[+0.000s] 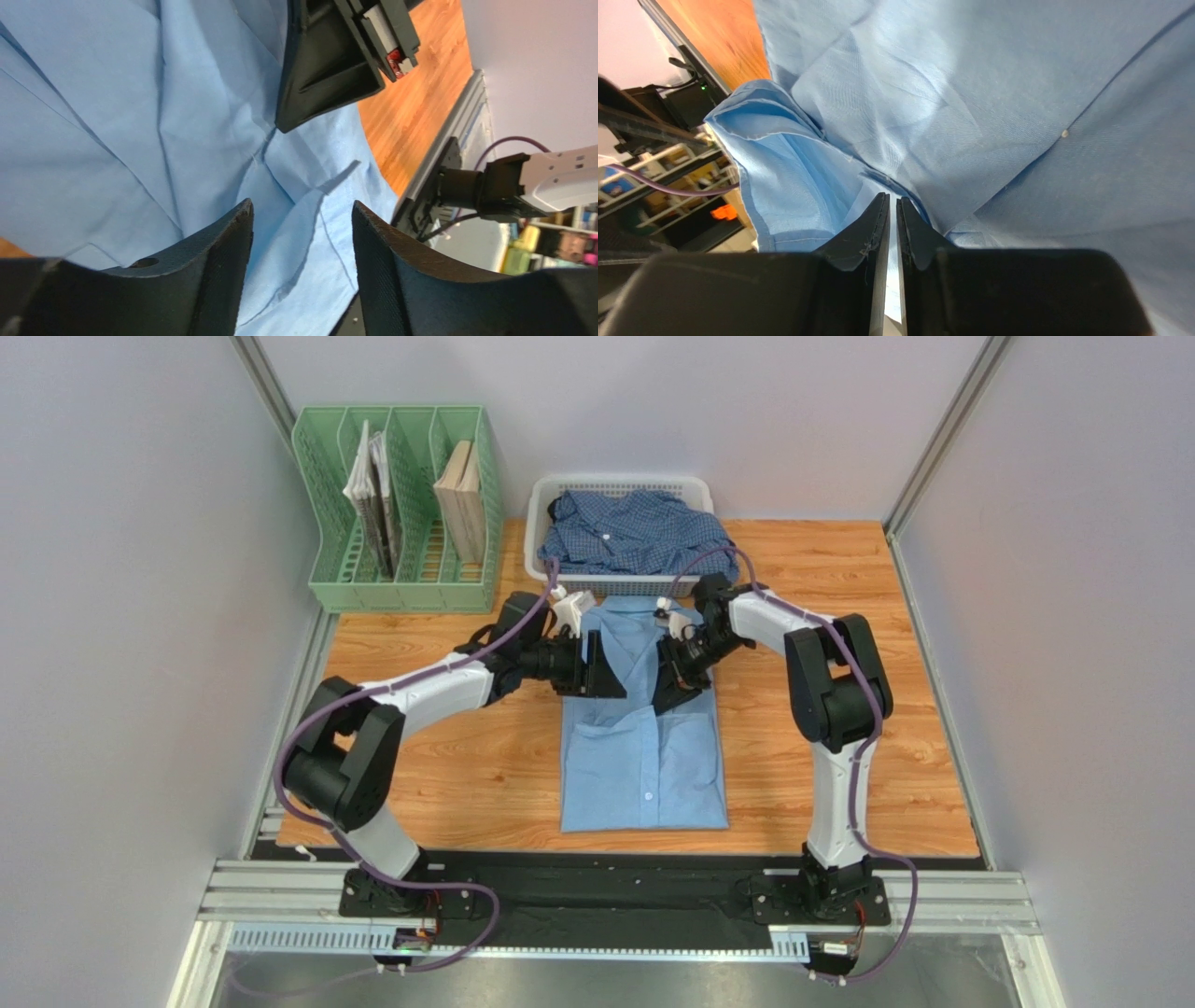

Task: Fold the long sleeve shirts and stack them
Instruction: Fold the shirt

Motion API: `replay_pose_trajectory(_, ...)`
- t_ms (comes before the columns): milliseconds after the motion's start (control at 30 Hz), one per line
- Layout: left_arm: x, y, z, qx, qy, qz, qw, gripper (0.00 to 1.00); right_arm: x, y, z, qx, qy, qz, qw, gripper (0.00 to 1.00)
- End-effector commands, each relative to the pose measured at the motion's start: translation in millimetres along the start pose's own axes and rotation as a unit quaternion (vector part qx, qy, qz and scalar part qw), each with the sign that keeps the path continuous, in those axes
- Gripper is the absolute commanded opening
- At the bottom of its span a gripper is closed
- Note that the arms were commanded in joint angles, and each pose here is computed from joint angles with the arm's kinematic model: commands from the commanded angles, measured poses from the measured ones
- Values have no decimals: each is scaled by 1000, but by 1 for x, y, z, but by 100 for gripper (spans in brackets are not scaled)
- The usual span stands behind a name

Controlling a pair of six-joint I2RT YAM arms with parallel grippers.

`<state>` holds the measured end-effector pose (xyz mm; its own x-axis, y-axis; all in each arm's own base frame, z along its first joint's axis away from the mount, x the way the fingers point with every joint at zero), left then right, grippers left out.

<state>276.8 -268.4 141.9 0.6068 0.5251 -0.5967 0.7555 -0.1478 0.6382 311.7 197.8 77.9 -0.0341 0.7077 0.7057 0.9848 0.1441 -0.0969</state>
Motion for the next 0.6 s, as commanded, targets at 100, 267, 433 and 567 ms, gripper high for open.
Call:
replay_pose_trajectory(100, 21, 23, -70, -29, 15, 75, 997, 65, 51, -7, -78, -86, -12, -148, 985, 24)
replay_pose_trajectory(267, 35, -12, -112, 14, 20, -67, 997, 65, 71, -23, -89, -84, 8, -156, 984, 27)
replay_pose_trajectory(433, 15, -42, -107, 26, -28, -179, 983, 72, 98, -62, -65, -41, 94, -176, 979, 15)
replay_pose_trajectory(567, 15, -43, -101, 6, -39, -206, 978, 70, 100, -85, -37, -111, 33, -339, 934, 13)
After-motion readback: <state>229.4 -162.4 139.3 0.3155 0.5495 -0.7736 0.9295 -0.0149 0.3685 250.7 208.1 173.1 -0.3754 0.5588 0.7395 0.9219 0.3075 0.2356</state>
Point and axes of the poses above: each gripper's point midway between its finger pads, its own z axis out along the fingers, its own x axis along the line the jaws close on, y = z × x, the point moved 5 cm from there along -z, back along the fingers, and after that the axes turned 11 degrees about z, right-handed, at the moved point
